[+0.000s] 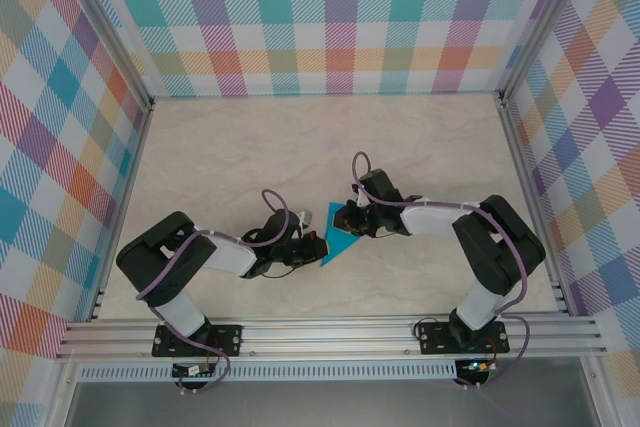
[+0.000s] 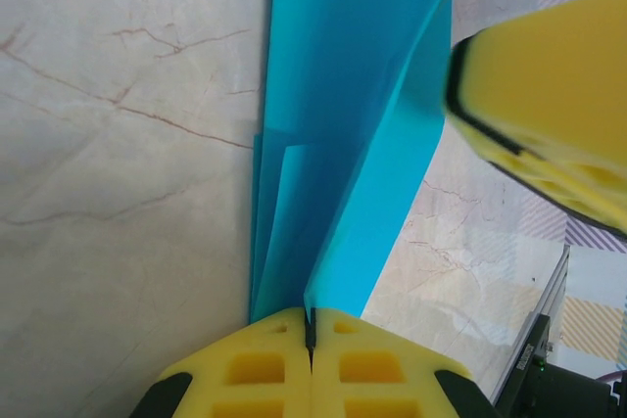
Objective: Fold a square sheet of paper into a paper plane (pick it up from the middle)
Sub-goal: Perform the fourth fold on the wing at the bottom-center of the table.
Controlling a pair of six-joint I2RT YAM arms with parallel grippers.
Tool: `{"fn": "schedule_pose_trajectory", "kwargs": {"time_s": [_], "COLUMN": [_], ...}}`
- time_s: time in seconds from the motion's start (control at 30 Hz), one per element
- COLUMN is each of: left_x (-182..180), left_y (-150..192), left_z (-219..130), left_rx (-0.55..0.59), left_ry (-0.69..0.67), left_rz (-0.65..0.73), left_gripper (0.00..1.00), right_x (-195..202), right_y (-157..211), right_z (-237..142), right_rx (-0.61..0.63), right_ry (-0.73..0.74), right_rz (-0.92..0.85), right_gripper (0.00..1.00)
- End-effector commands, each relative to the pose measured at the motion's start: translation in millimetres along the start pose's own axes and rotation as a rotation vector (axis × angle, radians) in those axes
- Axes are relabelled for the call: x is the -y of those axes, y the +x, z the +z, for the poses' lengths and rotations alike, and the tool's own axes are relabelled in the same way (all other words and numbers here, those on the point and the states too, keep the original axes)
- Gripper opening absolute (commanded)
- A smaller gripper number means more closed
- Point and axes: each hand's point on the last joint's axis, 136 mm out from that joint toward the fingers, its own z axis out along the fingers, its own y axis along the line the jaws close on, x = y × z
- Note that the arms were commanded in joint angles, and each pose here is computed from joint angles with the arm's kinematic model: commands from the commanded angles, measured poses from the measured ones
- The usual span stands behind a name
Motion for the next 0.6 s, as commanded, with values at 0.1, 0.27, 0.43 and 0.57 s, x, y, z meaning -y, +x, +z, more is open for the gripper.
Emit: {"fn": "schedule_pose_trajectory", "kwargs": {"time_s": [0.1, 0.27, 0.43, 0.57], "left_x": [-50, -55, -59, -61], "left_y": [12, 13, 14, 14], "left_z": [3, 7, 7, 6], "left_rx": [-0.043, -0.053, -0.058, -0.06], "left_ry": [-0.176, -0.177, -0.187, -0.199], "left_rz": [-0.104, -0.136, -0.146, -0.147], "left_gripper": [0.0, 0.0, 0.0, 0.0], "right_x": [-6, -6, 0, 19], "right_y": [9, 7, 3, 2], "right_z": [4, 13, 22, 25], "right_rx": [-0.048, -0.067, -0.066, -0.058], "right_ry": [-0.053, -0.068, -0.045, 0.048], "right_rz": [-0.005, 0.009, 0.022, 0.051], "right_gripper": [0.17, 0.17, 0.16, 0.16]}}
